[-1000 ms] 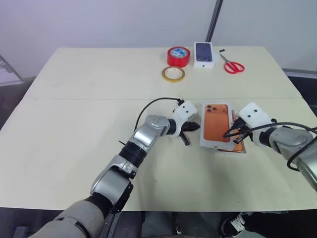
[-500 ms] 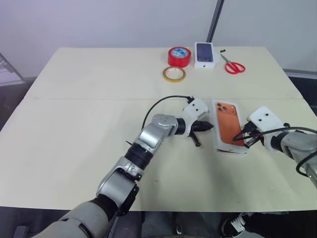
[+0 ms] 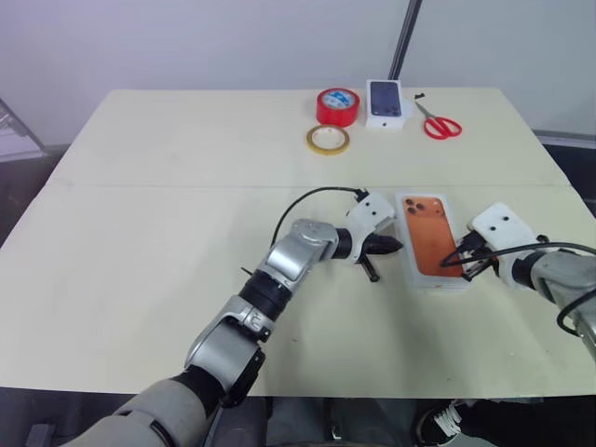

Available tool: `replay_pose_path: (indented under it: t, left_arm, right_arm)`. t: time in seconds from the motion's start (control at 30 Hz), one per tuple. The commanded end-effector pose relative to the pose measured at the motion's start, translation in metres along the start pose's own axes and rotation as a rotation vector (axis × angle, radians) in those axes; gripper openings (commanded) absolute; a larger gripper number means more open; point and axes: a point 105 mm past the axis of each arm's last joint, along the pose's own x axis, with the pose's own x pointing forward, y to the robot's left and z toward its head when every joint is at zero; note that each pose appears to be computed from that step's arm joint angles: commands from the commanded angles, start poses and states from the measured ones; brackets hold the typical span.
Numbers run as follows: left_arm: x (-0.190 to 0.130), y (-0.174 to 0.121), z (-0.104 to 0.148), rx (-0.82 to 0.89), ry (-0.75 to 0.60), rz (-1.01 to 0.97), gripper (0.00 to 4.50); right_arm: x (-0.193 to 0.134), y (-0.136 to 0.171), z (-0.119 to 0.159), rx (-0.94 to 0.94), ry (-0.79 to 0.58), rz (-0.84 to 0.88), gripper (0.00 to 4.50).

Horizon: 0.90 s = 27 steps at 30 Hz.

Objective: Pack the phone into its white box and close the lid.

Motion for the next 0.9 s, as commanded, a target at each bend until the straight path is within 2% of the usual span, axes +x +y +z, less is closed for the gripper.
replay_pose_path:
  t: [0.03, 0.43, 0.67, 0.9]
  left_arm:
    - [0.006, -0.01, 0.006, 0.019, -0.01, -0.041, 0.0]
    - [0.011, -0.016, 0.008, 0.016, -0.011, -0.062, 0.0]
    - [0.009, -0.014, 0.005, 0.009, -0.009, -0.061, 0.0]
    - [-0.007, -0.002, 0.003, -0.028, -0.025, -0.016, 0.0]
  right_arm:
    - [-0.009, 0.003, 0.019, -0.011, -0.072, 0.017, 0.03]
    - [-0.017, 0.004, 0.024, -0.007, -0.081, 0.032, 0.03]
    - [-0.015, -0.011, 0.013, 0.01, -0.044, -0.043, 0.03]
    - [-0.01, -0.028, 0.005, 0.003, -0.014, -0.111, 0.03]
